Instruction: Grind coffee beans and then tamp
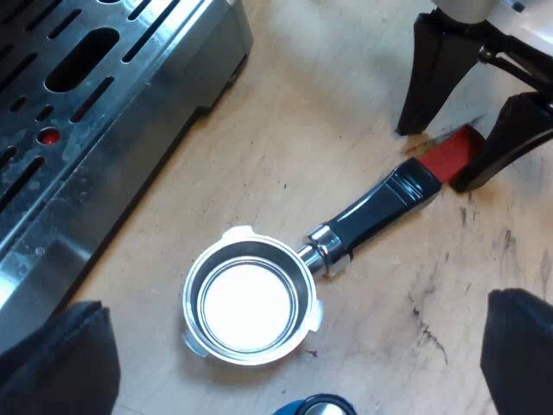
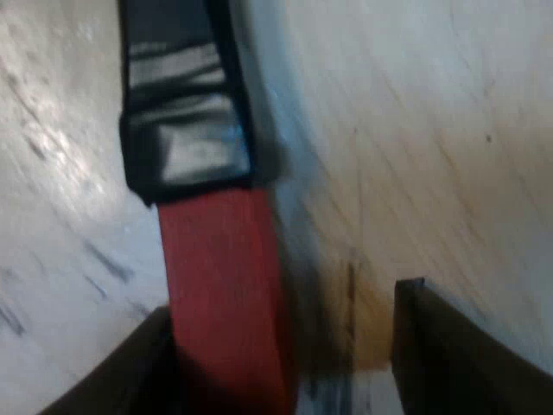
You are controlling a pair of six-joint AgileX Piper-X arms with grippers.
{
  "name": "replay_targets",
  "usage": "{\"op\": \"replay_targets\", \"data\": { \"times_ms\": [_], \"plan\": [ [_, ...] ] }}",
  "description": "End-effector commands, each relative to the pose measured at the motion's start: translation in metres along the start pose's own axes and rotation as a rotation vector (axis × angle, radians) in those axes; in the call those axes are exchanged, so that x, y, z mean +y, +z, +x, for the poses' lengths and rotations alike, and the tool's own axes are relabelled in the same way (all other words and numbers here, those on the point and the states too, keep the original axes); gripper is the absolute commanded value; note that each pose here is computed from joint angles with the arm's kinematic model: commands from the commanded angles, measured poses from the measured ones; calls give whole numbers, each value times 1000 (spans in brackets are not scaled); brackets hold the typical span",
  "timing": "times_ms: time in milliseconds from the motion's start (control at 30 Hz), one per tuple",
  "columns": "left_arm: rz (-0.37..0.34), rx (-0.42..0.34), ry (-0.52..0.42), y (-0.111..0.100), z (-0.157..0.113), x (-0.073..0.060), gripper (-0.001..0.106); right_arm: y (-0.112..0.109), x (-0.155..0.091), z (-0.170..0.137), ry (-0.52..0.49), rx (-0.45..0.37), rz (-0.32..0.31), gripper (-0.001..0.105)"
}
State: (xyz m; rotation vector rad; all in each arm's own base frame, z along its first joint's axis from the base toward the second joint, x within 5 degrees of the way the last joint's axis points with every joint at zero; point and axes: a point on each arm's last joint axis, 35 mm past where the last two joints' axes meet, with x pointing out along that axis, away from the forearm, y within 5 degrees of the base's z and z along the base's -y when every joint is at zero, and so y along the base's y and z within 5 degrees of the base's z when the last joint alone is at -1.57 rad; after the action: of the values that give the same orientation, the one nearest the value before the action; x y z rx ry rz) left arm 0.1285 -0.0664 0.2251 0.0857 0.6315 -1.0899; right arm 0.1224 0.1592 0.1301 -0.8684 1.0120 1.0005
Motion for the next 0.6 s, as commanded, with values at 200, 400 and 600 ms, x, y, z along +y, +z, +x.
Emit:
{"op": "replay_targets", "data": {
  "times_ms": [200, 400, 600],
  "plan": [
    [-52, -15, -27, 2, 0, -2, 86, -4, -1, -31, 52, 194, 22, 69],
    [-118, -18, -24, 4, -1, -2, 86, 10, -6, -61, 22, 120, 23, 69],
    [-87, -37, 70, 26, -13, -3, 86, 24, -12, -98, -16, 17, 27, 69]
  ]
}}
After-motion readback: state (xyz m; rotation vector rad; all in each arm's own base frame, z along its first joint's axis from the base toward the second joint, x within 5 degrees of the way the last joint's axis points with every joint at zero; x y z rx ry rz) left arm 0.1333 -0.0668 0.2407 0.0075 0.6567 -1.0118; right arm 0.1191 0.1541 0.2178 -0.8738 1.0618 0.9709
